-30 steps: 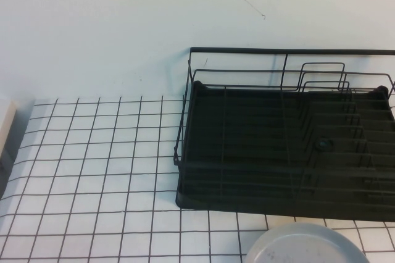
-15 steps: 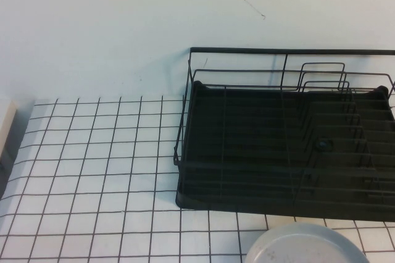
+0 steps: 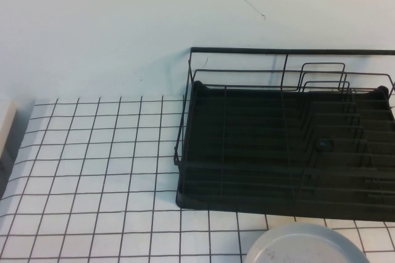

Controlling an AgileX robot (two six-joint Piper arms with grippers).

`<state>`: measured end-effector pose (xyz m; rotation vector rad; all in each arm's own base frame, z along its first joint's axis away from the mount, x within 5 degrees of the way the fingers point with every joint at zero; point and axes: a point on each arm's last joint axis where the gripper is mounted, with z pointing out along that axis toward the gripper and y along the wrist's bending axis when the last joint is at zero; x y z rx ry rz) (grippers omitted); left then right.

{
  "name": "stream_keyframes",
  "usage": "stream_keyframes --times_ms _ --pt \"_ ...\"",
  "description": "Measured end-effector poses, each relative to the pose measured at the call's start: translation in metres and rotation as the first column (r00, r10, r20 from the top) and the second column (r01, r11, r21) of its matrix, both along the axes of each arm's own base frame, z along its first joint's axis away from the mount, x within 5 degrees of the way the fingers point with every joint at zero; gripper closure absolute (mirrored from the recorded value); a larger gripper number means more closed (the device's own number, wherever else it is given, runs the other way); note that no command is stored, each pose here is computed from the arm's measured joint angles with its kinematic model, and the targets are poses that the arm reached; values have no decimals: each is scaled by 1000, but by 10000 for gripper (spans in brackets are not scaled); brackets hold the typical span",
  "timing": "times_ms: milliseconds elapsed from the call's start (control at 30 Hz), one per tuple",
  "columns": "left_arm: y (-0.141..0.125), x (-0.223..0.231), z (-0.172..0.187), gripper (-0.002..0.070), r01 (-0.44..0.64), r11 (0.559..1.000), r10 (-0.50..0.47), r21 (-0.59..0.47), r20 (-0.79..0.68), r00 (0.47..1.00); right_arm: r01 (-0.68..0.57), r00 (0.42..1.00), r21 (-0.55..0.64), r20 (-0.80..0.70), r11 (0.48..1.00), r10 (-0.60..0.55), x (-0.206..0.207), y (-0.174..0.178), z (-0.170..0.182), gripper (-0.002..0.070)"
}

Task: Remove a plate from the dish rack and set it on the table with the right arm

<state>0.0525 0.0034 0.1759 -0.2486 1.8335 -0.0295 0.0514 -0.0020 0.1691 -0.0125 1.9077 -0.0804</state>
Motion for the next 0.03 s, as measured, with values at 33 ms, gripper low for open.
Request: stream_keyframes --times_ms 33 --pt "0 0 0 678 0 1000 0 0 0 1000 0 1000 0 0 1000 0 0 0 0 678"
